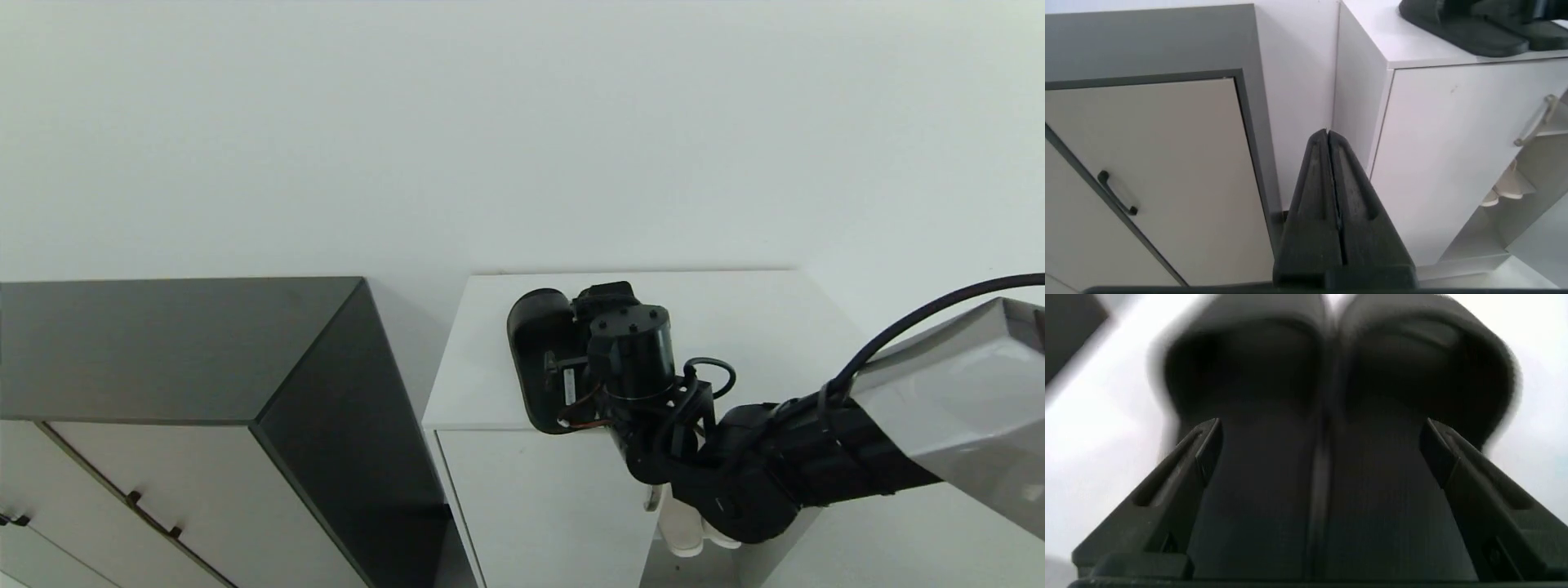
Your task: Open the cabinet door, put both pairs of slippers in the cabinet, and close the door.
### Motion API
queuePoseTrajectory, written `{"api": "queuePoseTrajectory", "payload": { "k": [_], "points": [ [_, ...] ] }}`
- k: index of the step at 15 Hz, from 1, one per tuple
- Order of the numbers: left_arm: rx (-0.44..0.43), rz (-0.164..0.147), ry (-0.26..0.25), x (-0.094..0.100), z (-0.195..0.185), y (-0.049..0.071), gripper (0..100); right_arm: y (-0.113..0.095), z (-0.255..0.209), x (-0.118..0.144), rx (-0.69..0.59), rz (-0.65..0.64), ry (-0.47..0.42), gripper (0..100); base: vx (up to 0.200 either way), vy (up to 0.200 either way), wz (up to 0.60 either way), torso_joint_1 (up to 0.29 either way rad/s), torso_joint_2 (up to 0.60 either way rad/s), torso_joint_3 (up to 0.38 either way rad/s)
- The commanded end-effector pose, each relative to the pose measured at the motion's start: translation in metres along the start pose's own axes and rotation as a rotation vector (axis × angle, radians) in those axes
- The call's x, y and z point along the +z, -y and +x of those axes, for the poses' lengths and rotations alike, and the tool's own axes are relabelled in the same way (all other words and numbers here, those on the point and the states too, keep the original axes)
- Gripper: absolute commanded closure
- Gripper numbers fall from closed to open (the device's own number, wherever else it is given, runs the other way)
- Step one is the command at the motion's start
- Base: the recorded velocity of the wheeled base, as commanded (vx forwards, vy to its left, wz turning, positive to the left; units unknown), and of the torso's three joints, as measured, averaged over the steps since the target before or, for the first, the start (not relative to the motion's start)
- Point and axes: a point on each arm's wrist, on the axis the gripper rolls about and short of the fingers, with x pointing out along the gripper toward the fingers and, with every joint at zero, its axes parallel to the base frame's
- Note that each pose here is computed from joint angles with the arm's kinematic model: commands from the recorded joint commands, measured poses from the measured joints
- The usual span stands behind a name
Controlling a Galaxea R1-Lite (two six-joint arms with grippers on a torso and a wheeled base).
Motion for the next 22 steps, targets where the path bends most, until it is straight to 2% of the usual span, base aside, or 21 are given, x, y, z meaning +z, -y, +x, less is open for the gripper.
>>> {"api": "queuePoseTrajectory", "payload": {
  "k": [1, 6, 12, 13, 19, 22],
  "points": [
    [-0.001, 0.000, -0.001, 0.000, 0.000, 0.000, 100, -0.005, 0.021, -0.015, -0.016, -0.007, -0.005, 0, 0.000, 0.000, 0.00, 0.000, 0.00, 0.000],
    [-0.001, 0.000, -0.001, 0.000, 0.000, 0.000, 100, 0.003, 0.060, -0.008, -0.068, 0.006, 0.045, 0, 0.000, 0.000, 0.00, 0.000, 0.00, 0.000],
    [-0.001, 0.000, -0.001, 0.000, 0.000, 0.000, 100, 0.007, 0.083, 0.004, -0.096, 0.007, 0.066, 0, 0.000, 0.000, 0.00, 0.000, 0.00, 0.000],
    [-0.001, 0.000, -0.001, 0.000, 0.000, 0.000, 100, 0.007, 0.083, 0.006, -0.096, 0.007, 0.071, 100, 0.000, 0.000, 0.00, 0.000, 0.00, 0.000],
    [-0.001, 0.000, -0.001, 0.000, 0.000, 0.000, 100, 0.004, 0.083, 0.007, -0.091, -0.003, 0.074, 100, 0.000, 0.000, 0.00, 0.000, 0.00, 0.000],
    [-0.001, 0.000, -0.001, 0.000, 0.000, 0.000, 100, 0.004, 0.062, 0.027, -0.072, 0.010, 0.098, 100, 0.000, 0.000, 0.00, 0.000, 0.00, 0.000]
  ]
}}
